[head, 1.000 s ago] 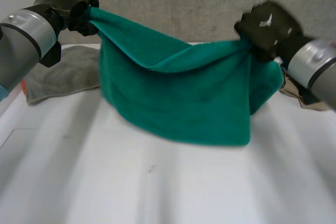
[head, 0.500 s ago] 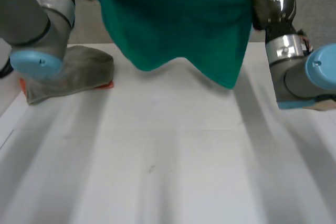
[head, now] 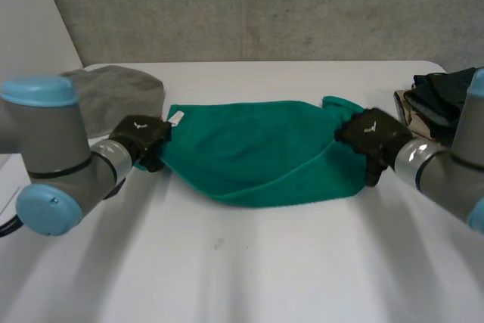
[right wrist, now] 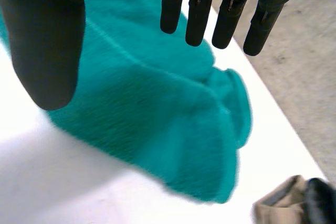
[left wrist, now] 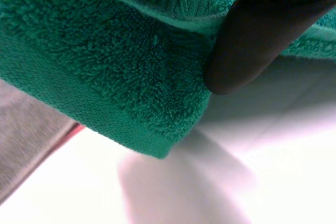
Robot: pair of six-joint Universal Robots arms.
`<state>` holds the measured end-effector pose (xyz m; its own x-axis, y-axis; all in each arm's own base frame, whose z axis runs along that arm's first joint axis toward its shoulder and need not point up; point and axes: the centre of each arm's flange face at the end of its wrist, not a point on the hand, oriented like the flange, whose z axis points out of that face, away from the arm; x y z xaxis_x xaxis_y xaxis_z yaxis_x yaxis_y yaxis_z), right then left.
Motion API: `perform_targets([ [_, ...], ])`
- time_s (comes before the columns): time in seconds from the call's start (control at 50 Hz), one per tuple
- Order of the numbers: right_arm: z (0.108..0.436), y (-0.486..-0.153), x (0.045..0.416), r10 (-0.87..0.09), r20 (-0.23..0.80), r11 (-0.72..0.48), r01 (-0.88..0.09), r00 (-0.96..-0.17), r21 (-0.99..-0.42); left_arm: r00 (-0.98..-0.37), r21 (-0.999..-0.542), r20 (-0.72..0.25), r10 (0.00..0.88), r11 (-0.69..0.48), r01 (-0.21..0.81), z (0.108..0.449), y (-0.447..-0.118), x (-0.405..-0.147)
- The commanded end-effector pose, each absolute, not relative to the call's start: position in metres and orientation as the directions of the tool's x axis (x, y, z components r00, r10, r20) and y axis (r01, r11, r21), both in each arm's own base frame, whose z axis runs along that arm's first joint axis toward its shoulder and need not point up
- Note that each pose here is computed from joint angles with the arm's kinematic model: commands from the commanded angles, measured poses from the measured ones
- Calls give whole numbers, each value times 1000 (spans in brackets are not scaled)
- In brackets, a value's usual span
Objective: Fold the laundry.
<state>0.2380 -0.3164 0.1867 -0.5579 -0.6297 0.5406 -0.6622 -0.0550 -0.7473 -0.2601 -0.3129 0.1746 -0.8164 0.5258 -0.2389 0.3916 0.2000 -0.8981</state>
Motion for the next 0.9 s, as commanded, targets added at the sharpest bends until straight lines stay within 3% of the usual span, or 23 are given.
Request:
perform_targets([
  [0.02, 223, -340, 254, -592, 584, -131, -649, -555, -750, -818, -915, -256, 515, 144, 377, 200, -310, -258],
  [0.2, 200, -376, 275, -599, 728, -248, -788, -333, -564, -814, -922, -264, 518, 111, 370, 212, -305, -260],
  [0.3, 178, -396, 277, -580, 761, -246, -828, -290, -503, -814, -927, -266, 517, 94, 363, 219, -303, -262],
  [0.44, 144, -412, 279, -593, 738, -216, -819, -322, -531, -814, -931, -269, 514, 78, 357, 226, -303, -265],
  [0.6, 117, -426, 274, -571, 749, -196, -830, -336, -522, -815, -933, -274, 510, 66, 355, 230, -303, -265],
  [0.66, 145, -431, 270, -514, 772, -194, -826, -374, -530, -817, -929, -281, 503, 70, 363, 230, -303, -264],
  [0.7, 162, -429, 265, -504, 747, -155, -805, -434, -572, -818, -927, -288, 498, 69, 369, 231, -302, -263],
  [0.72, 177, -426, 257, -501, 709, -109, -776, -496, -621, -815, -921, -301, 495, 71, 384, 231, -302, -262],
  [0.78, 201, -417, 239, -495, 656, -50, -736, -569, -676, -803, -892, -349, 482, 92, 443, 233, -298, -256],
  [0.84, 220, -396, 223, -507, 640, -29, -731, -577, -682, -785, -860, -388, 484, 115, 496, 235, -290, -252],
  [0.9, 232, -370, 208, -527, 653, -27, -757, -545, -653, -751, -812, -429, 502, 151, 564, 239, -277, -245],
])
